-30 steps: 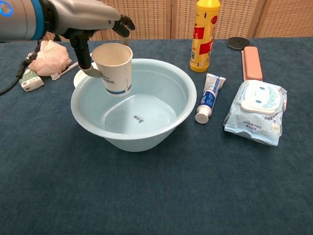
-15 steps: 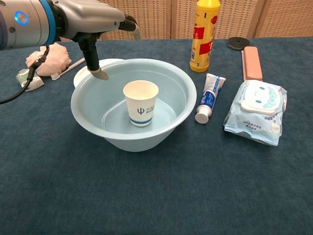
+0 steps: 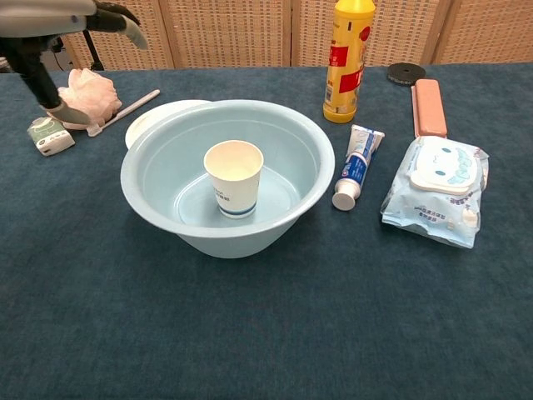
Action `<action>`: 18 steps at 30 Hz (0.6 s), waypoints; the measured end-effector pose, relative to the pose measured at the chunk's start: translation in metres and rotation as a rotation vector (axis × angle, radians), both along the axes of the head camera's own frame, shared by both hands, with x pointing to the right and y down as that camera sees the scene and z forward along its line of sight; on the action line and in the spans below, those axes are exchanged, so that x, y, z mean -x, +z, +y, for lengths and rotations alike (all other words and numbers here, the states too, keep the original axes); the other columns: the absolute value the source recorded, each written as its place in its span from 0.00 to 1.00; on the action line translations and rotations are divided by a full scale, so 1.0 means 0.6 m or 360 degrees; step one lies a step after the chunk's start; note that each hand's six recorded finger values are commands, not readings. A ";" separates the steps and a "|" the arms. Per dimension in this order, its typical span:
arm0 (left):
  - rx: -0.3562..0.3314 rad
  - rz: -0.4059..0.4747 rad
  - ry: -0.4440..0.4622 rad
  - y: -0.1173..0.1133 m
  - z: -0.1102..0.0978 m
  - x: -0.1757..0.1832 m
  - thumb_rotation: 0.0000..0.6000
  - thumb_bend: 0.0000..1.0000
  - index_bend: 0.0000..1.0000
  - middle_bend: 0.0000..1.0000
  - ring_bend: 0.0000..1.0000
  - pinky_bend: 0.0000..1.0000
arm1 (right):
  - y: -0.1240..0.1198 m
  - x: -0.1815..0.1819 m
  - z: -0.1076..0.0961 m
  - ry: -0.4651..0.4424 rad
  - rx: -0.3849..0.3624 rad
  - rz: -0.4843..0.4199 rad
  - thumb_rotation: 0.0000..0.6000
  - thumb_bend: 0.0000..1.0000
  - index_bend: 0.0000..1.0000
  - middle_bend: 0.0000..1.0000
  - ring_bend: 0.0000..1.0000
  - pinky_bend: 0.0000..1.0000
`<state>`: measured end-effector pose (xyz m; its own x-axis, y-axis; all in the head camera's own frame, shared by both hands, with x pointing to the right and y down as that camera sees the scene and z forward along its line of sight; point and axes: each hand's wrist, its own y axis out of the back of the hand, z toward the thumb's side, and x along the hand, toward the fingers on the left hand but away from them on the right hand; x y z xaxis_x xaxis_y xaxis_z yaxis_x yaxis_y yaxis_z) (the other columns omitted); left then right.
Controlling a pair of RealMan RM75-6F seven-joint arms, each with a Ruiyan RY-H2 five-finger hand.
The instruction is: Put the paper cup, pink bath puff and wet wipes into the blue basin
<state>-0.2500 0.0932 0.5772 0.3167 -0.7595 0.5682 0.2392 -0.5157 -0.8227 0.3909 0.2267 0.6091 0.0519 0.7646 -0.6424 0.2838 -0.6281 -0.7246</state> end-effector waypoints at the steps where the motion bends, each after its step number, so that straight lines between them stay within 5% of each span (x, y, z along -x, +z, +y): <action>1: -0.0011 0.0006 -0.0018 -0.005 0.002 0.015 1.00 0.18 0.13 0.00 0.00 0.06 | 0.001 0.000 0.000 -0.0001 0.0001 0.0002 1.00 0.05 0.03 0.00 0.00 0.00; 11: -0.0112 0.0095 -0.0209 -0.039 0.043 0.140 1.00 0.18 0.13 0.00 0.00 0.05 | 0.021 0.006 0.002 -0.0030 0.0043 0.0040 1.00 0.05 0.03 0.00 0.00 0.00; 18: -0.0067 0.0111 -0.0409 -0.005 0.104 0.219 1.00 0.18 0.13 0.00 0.00 0.05 | 0.032 0.014 0.005 -0.0061 0.0060 0.0068 1.00 0.05 0.03 0.00 0.00 0.00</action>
